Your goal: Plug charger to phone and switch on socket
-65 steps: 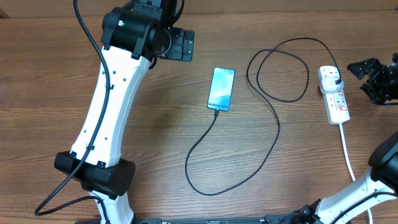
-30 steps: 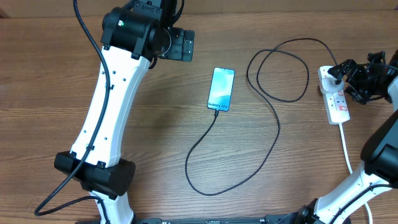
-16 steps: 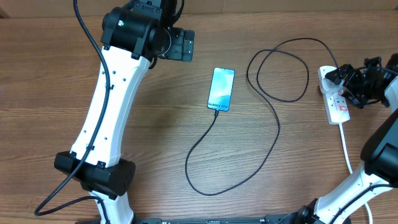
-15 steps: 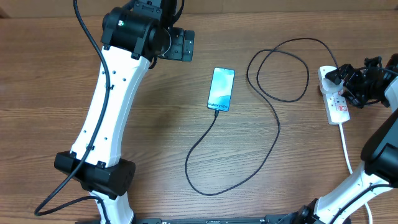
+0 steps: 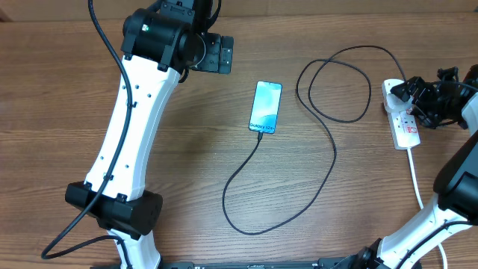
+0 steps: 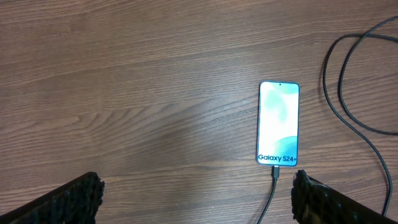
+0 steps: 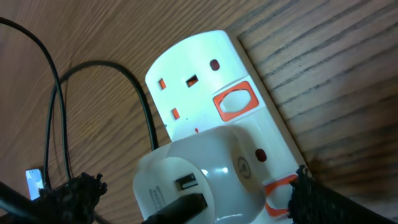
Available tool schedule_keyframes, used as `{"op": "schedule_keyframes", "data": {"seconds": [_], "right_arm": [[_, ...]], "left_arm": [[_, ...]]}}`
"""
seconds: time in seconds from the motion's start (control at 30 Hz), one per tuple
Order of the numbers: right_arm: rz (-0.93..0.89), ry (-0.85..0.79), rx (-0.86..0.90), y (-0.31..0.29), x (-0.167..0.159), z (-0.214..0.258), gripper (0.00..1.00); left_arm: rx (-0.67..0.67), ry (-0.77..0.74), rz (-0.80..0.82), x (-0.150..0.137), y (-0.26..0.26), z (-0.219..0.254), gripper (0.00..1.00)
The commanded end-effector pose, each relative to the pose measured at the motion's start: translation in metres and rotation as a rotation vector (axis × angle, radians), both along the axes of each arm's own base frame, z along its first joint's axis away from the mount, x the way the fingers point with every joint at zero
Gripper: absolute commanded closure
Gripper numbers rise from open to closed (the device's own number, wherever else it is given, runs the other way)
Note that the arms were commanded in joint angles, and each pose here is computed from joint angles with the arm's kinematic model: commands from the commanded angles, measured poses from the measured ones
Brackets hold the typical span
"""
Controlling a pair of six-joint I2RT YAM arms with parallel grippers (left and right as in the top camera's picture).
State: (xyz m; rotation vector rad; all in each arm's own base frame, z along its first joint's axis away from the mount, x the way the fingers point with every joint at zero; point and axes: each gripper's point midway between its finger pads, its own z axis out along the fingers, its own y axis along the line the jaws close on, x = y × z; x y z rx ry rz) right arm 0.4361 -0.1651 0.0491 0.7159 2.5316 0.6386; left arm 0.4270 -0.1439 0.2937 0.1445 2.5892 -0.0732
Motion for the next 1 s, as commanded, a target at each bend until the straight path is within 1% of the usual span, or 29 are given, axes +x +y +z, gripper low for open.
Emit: {"op": "schedule_keyframes", "data": {"seconds": [0.0, 0.2, 0.33, 0.53, 0.83, 0.97], "right_arm": [[0.037, -0.007, 0.008, 0.009, 0.0, -0.004, 0.0], [0.041, -0.005, 0.021, 0.012, -0.001, -0.004, 0.0], [0.074, -0.031, 0.05, 0.022, 0.003, 0.001, 0.0], [0.099, -0.019, 0.057, 0.035, 0.004, 0.0, 0.01], [0.039, 0.029, 0.059, 0.033, 0.003, -0.004, 0.03], [0.024, 0.047, 0.019, 0.025, 0.001, -0.008, 0.03]], "left_arm": [[0.026, 0.004, -0.014, 0.002, 0.002, -0.004, 0.0], [0.026, 0.004, -0.014, 0.002, 0.002, -0.004, 0.0], [0.026, 0.004, -0.014, 0.002, 0.002, -0.004, 0.01], [0.026, 0.004, -0.014, 0.002, 0.002, -0.004, 0.0], [0.026, 0.004, -0.014, 0.002, 0.002, -0.004, 0.0], [0.026, 0.004, -0.014, 0.002, 0.002, -0.004, 0.0]]}}
